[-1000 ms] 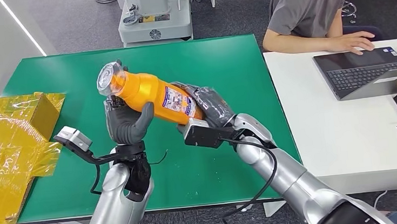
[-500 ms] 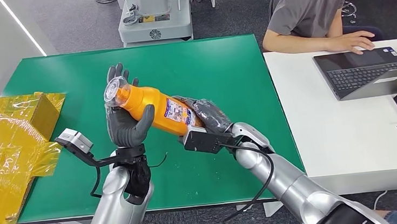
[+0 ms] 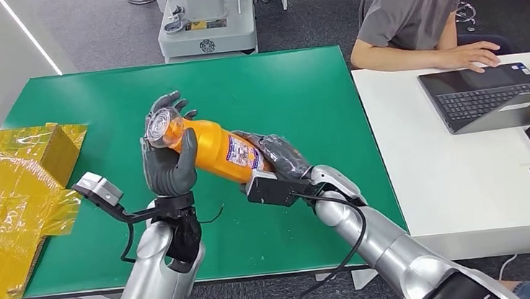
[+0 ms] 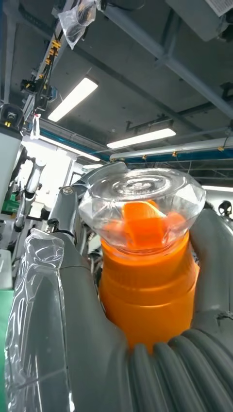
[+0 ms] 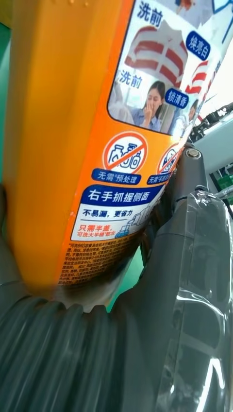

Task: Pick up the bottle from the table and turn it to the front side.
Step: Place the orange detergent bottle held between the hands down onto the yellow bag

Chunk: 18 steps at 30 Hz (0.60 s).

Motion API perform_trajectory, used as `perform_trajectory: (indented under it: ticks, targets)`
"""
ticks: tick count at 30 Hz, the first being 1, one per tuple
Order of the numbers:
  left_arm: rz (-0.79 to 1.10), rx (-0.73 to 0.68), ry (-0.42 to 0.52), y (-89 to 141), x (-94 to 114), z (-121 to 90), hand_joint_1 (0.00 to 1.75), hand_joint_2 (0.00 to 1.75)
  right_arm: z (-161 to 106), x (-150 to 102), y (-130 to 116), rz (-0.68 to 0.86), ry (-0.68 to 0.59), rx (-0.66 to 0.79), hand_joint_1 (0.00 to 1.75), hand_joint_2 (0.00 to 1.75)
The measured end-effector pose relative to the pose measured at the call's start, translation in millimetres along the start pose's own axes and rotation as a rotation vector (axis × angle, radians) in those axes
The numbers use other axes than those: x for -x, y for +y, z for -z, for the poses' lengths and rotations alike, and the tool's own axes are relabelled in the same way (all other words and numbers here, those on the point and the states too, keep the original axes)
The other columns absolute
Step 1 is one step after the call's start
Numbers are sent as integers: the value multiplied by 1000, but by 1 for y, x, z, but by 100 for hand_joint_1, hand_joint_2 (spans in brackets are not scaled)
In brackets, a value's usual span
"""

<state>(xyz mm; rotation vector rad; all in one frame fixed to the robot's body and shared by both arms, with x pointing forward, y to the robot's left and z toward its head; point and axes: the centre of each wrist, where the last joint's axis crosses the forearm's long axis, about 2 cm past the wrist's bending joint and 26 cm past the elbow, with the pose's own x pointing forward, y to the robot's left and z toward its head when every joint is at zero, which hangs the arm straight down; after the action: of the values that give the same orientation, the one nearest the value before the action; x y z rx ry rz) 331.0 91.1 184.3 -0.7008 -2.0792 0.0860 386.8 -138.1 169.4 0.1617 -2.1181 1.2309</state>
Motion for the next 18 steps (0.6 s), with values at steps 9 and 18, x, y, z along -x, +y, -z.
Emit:
perform_trajectory:
  ticks: [9,18]
  targets:
    - [-19,-20,-4,3,0,0,175,175,-1,1,3,20,-4,6,175,175]
    - [-30,-48,-6,9,-1,0,175,175,0,0,4,27,-7,10,175,175]
